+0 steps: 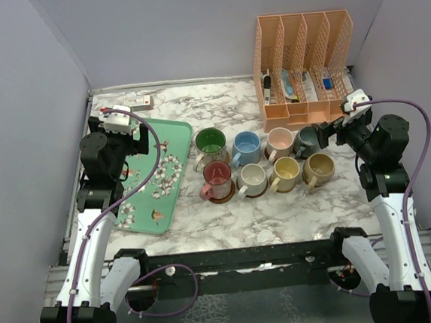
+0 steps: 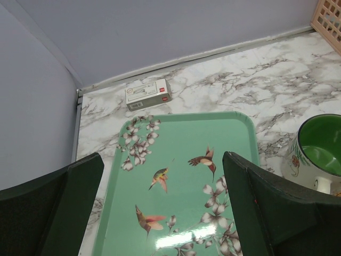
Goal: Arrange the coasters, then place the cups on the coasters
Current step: Reset both arms
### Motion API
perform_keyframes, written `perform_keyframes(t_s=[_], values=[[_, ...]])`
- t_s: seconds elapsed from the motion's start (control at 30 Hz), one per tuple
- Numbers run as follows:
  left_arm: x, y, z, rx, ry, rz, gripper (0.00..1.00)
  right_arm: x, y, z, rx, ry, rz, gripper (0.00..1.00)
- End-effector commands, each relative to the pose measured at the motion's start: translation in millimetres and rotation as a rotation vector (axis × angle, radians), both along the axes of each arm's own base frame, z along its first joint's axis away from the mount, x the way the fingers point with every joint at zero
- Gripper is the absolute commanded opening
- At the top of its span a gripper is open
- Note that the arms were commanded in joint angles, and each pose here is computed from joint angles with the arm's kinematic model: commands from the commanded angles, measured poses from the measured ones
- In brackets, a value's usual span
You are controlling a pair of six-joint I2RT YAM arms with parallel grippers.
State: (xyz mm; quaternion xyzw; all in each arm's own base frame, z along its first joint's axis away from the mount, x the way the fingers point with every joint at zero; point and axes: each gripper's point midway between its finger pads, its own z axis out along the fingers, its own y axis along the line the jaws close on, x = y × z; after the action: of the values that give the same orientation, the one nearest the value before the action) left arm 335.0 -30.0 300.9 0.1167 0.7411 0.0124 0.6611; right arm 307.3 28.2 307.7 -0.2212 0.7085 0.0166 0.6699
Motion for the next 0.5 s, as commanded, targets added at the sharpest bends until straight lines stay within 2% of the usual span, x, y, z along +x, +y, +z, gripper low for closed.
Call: perform_keyframes(t_s=[0.0,0.47], values=[[-2.5,1.8,9.5,-0.01,-0.024,0.005,0.98,-3.7,2.6,12.5,-0.009,-0.027,0.019,1.0],[-2.5,0.3,7.4,-0.005,-0.02,-0.007,0.98,-3.9,2.5,11.7,-0.017,-0.026,0.022,1.0]])
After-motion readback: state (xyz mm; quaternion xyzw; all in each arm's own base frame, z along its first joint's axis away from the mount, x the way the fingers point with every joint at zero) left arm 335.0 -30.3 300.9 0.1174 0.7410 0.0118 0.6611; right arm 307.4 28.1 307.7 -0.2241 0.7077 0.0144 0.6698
